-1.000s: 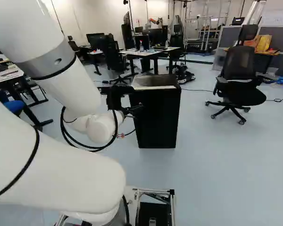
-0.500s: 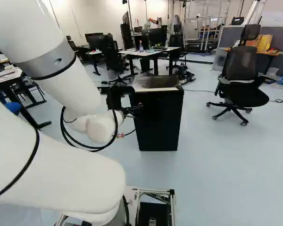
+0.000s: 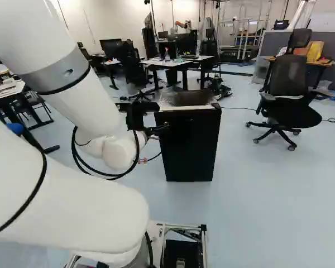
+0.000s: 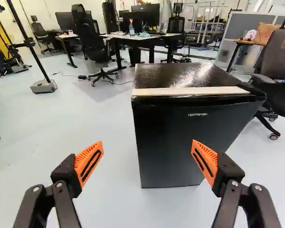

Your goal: Grab a drink from the fridge

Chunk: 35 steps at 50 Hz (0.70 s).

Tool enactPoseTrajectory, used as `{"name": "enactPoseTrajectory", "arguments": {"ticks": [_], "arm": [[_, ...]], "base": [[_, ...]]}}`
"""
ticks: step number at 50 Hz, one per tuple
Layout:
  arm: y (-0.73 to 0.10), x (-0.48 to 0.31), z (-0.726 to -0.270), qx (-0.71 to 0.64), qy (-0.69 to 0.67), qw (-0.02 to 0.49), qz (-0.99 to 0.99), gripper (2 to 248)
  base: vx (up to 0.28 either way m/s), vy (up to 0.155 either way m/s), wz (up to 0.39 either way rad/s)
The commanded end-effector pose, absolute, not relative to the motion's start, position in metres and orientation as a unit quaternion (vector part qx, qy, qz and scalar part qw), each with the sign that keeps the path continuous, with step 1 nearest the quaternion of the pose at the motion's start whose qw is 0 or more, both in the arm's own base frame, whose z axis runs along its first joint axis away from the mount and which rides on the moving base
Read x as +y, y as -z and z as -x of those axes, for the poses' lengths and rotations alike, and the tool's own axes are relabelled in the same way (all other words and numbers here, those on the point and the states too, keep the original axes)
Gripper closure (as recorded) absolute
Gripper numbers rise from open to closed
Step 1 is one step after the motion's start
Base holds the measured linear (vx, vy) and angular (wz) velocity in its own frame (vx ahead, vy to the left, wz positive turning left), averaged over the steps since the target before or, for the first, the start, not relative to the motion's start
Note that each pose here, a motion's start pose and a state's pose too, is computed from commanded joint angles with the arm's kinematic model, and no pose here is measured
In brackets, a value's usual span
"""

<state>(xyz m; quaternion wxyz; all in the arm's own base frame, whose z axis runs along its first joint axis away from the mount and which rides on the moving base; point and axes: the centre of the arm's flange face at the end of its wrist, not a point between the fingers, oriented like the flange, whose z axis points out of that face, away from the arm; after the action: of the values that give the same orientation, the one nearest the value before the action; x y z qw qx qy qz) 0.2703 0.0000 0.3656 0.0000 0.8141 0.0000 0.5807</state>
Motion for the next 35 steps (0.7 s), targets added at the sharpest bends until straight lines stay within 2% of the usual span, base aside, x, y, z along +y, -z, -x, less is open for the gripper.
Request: {"name": "enactPoseTrajectory", "arguments": {"ticks": [11,35], "arm": [[-0.3656,0.0000,-0.2703,0.000,-0.581,0.000,-0.814,3],[-0.3657,0.0028,-0.2708,0.004,-0.581,-0.003,-0.814,3]], "base": [[0.037,0.039,-0.011],[0.000,0.000,0.000]]}}
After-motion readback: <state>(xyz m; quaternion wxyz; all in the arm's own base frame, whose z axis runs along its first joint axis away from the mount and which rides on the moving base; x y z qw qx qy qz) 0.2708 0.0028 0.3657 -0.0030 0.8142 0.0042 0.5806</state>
